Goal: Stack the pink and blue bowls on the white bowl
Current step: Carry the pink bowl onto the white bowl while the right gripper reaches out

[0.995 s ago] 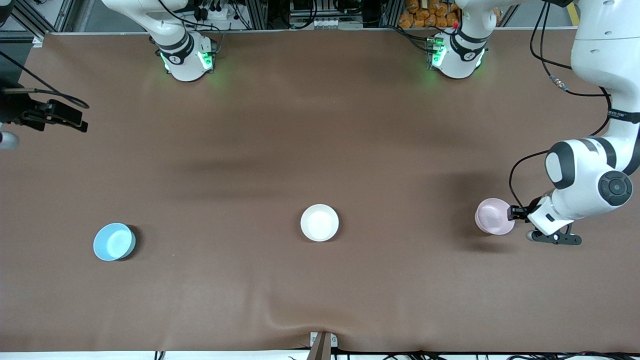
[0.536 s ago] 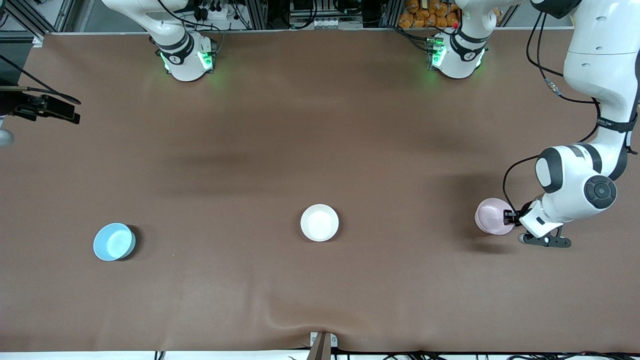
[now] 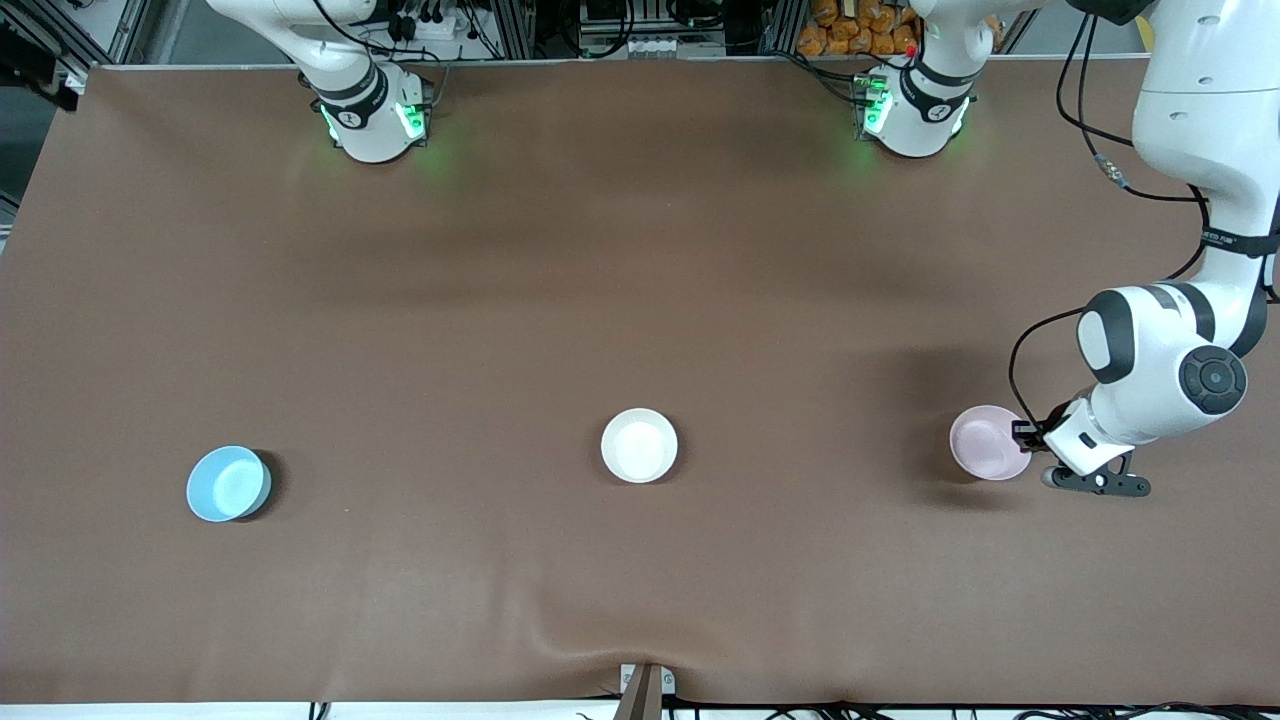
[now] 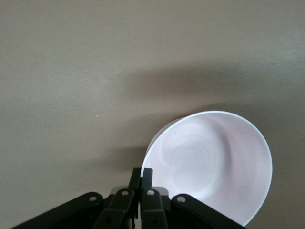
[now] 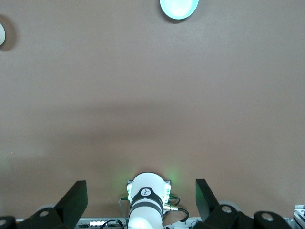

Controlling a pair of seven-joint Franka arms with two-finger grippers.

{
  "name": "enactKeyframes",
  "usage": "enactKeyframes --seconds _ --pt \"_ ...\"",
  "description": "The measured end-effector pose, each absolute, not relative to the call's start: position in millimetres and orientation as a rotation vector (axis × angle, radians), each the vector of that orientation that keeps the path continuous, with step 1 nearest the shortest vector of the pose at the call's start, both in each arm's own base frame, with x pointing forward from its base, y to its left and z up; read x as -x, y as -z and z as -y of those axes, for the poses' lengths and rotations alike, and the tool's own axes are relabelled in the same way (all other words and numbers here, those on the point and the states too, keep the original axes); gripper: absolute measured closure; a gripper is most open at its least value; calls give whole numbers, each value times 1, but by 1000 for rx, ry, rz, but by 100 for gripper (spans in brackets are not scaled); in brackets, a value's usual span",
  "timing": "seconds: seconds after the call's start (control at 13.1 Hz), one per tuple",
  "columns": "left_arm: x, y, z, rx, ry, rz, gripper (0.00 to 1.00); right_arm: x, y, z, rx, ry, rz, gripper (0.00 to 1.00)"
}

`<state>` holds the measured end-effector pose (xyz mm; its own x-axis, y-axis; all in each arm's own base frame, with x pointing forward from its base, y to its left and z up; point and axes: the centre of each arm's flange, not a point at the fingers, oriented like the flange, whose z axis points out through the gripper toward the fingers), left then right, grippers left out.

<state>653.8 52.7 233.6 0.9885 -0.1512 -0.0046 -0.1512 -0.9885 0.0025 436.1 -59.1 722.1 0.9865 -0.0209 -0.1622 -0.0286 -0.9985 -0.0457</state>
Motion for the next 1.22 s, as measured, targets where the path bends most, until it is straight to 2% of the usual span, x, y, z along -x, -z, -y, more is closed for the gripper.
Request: enactKeyframes --seconds 0.31,0.61,0.77,1.0,1.22 --pt "-661 -275 -1 -3088 41 180 97 -447 -697 42 3087 -387 22 0" --pt "-670 -319 78 -3058 14 107 97 -527 -573 48 3120 -691 19 0" --pt "-669 -334 124 -3054 5 67 97 -545 -548 51 3127 -704 17 0" --pt "-656 -359 214 -3050 8 -48 97 -548 -540 88 3129 -660 -87 0" --pt "-636 -360 300 -3035 15 -126 97 -560 -495 128 3105 -691 -180 0"
